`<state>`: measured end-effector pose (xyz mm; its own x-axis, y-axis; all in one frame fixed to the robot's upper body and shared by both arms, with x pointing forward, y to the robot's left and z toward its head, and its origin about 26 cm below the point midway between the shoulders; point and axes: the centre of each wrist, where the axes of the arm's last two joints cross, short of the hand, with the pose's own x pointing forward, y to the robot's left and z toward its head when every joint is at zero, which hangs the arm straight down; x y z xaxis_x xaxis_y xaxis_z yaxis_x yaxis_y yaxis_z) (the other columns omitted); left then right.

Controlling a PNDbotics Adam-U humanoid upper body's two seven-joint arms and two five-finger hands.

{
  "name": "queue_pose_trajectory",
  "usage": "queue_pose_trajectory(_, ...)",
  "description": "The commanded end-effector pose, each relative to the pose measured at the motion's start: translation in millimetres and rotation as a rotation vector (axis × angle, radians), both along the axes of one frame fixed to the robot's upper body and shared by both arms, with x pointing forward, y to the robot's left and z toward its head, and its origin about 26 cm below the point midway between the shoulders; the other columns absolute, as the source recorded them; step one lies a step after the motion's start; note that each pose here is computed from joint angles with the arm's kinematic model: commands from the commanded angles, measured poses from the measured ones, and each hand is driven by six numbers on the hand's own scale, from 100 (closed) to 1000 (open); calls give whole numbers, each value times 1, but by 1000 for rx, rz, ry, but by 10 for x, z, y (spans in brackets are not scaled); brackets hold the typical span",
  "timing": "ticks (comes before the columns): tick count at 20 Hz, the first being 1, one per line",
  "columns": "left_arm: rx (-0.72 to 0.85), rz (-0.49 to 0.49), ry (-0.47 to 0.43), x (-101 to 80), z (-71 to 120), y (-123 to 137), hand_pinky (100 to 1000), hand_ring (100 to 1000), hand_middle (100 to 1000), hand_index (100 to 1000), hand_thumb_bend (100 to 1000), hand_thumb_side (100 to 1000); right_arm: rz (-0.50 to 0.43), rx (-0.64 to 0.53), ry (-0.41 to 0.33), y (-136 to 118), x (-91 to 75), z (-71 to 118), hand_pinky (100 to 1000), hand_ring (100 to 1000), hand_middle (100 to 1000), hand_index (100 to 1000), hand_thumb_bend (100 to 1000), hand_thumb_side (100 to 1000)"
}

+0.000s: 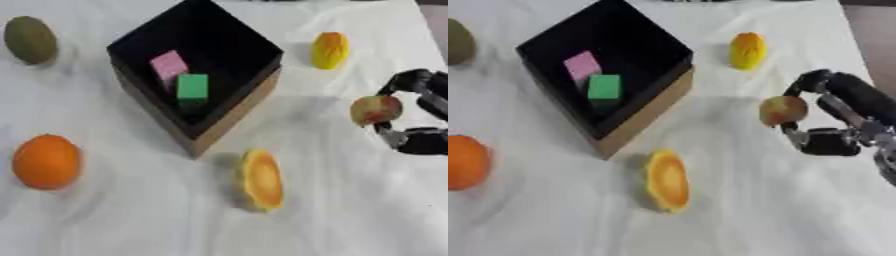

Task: Pick up objects on the table and place them in the box.

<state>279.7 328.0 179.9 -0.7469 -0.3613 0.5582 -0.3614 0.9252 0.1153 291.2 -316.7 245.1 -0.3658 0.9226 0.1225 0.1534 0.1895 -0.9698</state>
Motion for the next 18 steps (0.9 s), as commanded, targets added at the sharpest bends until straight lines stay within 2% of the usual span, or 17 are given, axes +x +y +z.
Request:
queue_pose_trajectory(1,27,-20,-18,-10,79,-9,852,758,740,809,100,483,58,-33,-108,24,-32,300,846,792,593,573,100,100)
queue_pose_trajectory(4,35,-47,-16,6,92,-45,852,758,740,809,100,481,146,-45,-136,138,-6,407,847,791,593,572,100,100)
queue_pose_trajectory(11,53,-112,-21,48,151,-125,853,759,741,809,100,475,383,-21,-149,546,73,565,854,793,597,573,100,100)
queue_pose_trajectory(14,57,-132,-29,65,184,-150,853,759,741,809,100,475,425,-21,-143,761,106,594,855,796,603,581,100,100)
queue_pose_trajectory(18,63,-152,-39,83,224,-175,853,759,741,809,100,476,422,-32,-95,995,273,571,854,798,610,590,100,100)
